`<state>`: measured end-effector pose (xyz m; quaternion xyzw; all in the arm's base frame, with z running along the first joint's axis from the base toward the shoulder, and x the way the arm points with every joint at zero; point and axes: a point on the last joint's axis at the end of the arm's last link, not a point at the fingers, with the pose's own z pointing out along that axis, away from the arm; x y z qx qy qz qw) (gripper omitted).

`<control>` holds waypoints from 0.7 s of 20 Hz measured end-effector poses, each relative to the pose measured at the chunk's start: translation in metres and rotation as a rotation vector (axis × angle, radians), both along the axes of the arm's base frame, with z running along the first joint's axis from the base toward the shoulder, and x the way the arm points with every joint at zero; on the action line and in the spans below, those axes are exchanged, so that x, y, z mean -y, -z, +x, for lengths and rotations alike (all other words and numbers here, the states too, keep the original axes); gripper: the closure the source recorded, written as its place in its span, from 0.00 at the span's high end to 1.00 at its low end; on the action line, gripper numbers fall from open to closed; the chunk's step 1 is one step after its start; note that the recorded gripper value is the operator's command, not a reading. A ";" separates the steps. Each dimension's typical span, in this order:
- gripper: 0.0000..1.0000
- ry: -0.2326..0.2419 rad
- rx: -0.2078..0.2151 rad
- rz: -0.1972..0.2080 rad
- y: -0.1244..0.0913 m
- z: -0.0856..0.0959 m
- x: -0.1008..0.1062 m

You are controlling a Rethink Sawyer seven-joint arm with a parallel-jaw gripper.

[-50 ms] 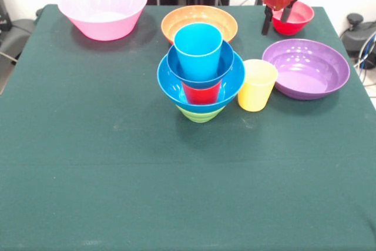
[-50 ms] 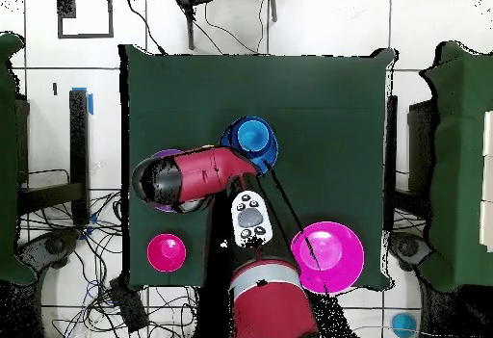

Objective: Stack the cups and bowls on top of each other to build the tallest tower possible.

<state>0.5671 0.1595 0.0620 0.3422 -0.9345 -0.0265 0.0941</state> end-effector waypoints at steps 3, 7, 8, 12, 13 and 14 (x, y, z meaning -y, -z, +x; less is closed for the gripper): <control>1.00 0.000 0.003 0.008 0.010 -0.003 -0.002; 1.00 0.001 -0.001 0.014 0.020 -0.006 -0.003; 1.00 0.001 -0.003 0.016 0.022 -0.007 -0.003; 1.00 0.001 -0.025 0.019 0.034 -0.014 -0.004; 1.00 0.001 -0.030 0.020 0.036 -0.016 -0.005; 1.00 0.000 -0.038 0.021 0.040 -0.018 -0.005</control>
